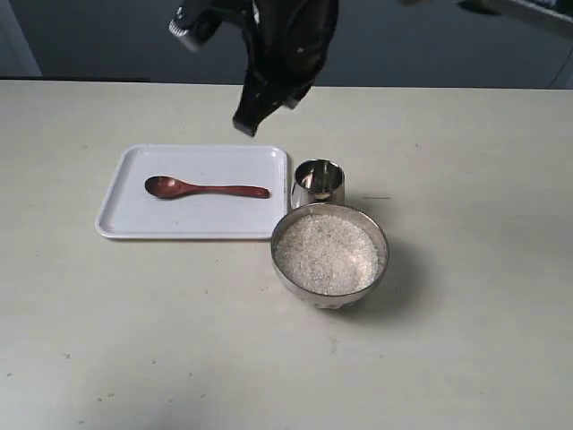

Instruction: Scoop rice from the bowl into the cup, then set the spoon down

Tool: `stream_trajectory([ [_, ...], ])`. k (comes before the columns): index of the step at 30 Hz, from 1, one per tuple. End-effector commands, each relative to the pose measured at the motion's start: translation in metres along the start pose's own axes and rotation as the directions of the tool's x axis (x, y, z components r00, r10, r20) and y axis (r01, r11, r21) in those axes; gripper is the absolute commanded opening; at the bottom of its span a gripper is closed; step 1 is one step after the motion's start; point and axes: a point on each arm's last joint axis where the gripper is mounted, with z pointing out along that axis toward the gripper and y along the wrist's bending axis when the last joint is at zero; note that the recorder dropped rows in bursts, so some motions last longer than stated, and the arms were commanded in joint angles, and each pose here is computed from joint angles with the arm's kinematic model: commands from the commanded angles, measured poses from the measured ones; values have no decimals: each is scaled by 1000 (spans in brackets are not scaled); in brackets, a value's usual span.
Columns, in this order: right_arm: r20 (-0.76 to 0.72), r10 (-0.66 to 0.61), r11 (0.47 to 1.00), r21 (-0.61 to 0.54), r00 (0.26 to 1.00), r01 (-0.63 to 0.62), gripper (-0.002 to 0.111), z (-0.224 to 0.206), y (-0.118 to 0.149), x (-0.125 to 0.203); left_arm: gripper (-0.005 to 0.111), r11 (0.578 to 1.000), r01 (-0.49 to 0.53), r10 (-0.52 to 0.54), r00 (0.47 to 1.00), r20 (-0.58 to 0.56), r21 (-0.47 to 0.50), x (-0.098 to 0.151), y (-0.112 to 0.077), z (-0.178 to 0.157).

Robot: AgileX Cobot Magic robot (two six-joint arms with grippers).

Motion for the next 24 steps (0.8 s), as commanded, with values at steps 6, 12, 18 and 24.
stream_trajectory([
  [6, 188, 182, 963, 162, 965, -214, 0, -117, -50, 44, 1, 1000, 1, -1, 1000, 5, 3, -1, 0, -1],
  [12, 267, 260, 930, 190, 928, -315, 0, -165, -61, 84, 1, 1000, 1, -1, 1000, 5, 3, -1, 0, -1],
  [18, 348, 354, 892, 155, 868, -425, 0, -202, -56, 119, 1, 1000, 1, -1, 1000, 5, 3, -1, 0, -1],
  [24, 380, 356, 885, 157, 854, -439, 0, -224, -46, 155, 1, 1000, 1, -1, 1000, 5, 3, -1, 0, -1],
])
